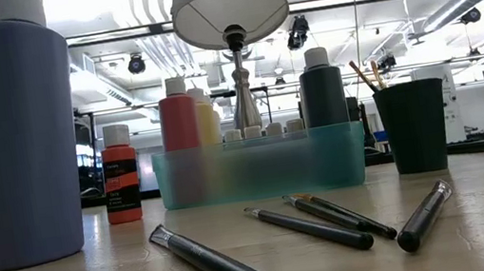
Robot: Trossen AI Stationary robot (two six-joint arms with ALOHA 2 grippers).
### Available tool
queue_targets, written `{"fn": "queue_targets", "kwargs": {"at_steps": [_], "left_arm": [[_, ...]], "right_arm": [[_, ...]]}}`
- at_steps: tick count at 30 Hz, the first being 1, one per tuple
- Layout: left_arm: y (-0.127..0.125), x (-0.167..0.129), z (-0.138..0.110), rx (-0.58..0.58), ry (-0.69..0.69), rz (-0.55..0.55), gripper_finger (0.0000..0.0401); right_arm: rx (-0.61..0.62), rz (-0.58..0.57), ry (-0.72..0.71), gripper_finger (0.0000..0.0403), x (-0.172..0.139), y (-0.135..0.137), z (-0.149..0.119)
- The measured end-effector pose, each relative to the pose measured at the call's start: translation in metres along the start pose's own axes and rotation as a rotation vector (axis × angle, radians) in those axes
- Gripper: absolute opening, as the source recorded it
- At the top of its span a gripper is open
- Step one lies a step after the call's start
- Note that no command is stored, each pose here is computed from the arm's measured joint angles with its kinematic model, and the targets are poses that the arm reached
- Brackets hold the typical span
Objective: Pick & Place Paint Supplies
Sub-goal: Put the blue paint bottle into the green bin
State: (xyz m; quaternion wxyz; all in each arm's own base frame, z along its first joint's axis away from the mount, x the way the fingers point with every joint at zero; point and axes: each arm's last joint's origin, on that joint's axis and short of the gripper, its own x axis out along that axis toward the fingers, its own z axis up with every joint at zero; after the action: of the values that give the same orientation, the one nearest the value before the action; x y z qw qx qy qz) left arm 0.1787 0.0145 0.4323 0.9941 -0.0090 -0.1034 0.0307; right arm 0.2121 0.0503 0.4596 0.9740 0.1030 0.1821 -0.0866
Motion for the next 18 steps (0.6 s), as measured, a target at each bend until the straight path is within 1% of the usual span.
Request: {"fn": "queue_targets", "kwargs": {"at_steps": [3, 5, 11, 13, 15, 18], "left_arm": [[0.0, 0.008, -0.007, -0.034, 0.029, 0.002, 0.0122], [0.0, 0.01, -0.01, -0.04, 0.052, 0.0, 0.0122], [-0.002, 0.006, -0.015, -0.048, 0.16, -0.005, 0.0122], [-0.002, 0.002, -0.013, -0.054, 0.176, -0.004, 0.0122], [-0.002, 0.0, -0.012, -0.036, 0.177, 0.014, 0.0122], [0.0, 0.0, -0.013, 0.014, 0.184, 0.064, 0.0122]], "right_arm": [[-0.036, 0.006, 0.095, 0.0016, -0.01, 0.005, -0.01], [-0.068, -0.014, 0.135, 0.0013, -0.01, 0.009, -0.018], [-0.137, -0.044, 0.162, 0.0013, -0.002, 0.029, -0.03], [-0.133, -0.036, 0.183, 0.0013, 0.003, 0.035, -0.034], [-0.103, -0.019, 0.226, 0.0013, 0.006, 0.041, -0.039], [-0.047, -0.004, 0.345, 0.0013, 0.01, 0.046, -0.049]]}}
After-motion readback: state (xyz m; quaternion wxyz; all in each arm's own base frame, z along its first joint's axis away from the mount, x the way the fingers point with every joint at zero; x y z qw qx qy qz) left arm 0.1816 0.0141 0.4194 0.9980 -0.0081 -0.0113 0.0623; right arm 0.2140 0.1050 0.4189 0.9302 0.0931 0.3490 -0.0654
